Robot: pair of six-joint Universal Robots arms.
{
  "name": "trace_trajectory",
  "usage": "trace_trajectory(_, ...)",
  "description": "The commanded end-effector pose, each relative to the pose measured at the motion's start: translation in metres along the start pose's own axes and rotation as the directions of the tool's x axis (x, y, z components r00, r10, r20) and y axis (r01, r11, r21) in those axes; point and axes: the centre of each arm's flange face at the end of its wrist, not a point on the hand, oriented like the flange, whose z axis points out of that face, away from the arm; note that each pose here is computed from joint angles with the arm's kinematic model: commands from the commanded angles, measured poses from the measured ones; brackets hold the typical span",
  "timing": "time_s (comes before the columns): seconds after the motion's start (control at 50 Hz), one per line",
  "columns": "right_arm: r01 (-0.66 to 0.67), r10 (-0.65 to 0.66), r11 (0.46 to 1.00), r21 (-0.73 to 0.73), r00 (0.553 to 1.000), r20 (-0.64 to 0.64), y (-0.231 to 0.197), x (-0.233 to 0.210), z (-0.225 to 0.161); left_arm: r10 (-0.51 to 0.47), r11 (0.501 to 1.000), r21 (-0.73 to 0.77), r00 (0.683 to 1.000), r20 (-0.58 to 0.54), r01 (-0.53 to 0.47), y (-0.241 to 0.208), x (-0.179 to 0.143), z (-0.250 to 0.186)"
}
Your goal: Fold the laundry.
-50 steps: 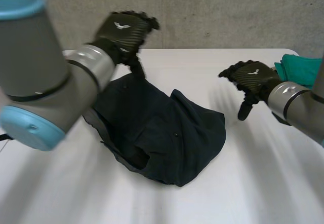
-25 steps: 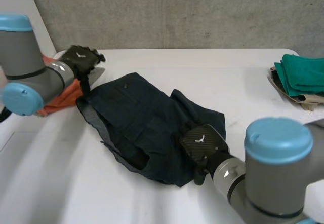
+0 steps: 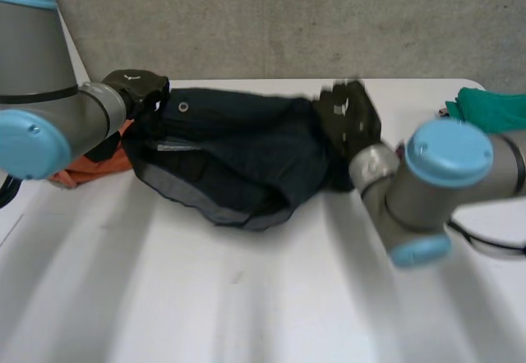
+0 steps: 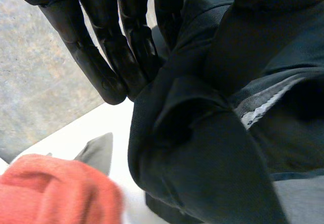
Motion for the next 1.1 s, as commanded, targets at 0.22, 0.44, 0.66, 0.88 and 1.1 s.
trace_trajectory(0.22,-0.108,0.08,0.96,0.259,0.99,0.118,0.042,-0.013,0.081,-0.304,0.944,0.069,0.932,-0.198,0.323,0.043,0.141,-0.061)
trace_trajectory(0.44,-0.145,0.15,0.986,0.079,0.986,-0.07,0.043,0.056,0.066,-0.273,0.957,-0.139,0.954,-0.123,0.256,0.034,0.127,-0.098)
trace_trajectory(0.66,-0.44,0.413,0.859,-0.263,0.898,-0.154,-0.013,0.1,-0.006,-0.325,0.945,-0.066,0.942,-0.079,0.32,-0.015,0.043,-0.131)
trace_trajectory(0.88,-0.686,0.682,0.421,-0.593,0.671,-0.291,0.005,0.047,-0.09,-0.192,0.971,-0.158,0.979,-0.066,0.18,0.026,0.015,-0.073)
trace_trajectory(1.1,-0.792,0.785,0.21,-0.573,0.486,-0.384,0.033,-0.002,-0.103,-0.032,0.995,-0.093,0.999,-0.042,0.028,0.076,0.069,-0.01)
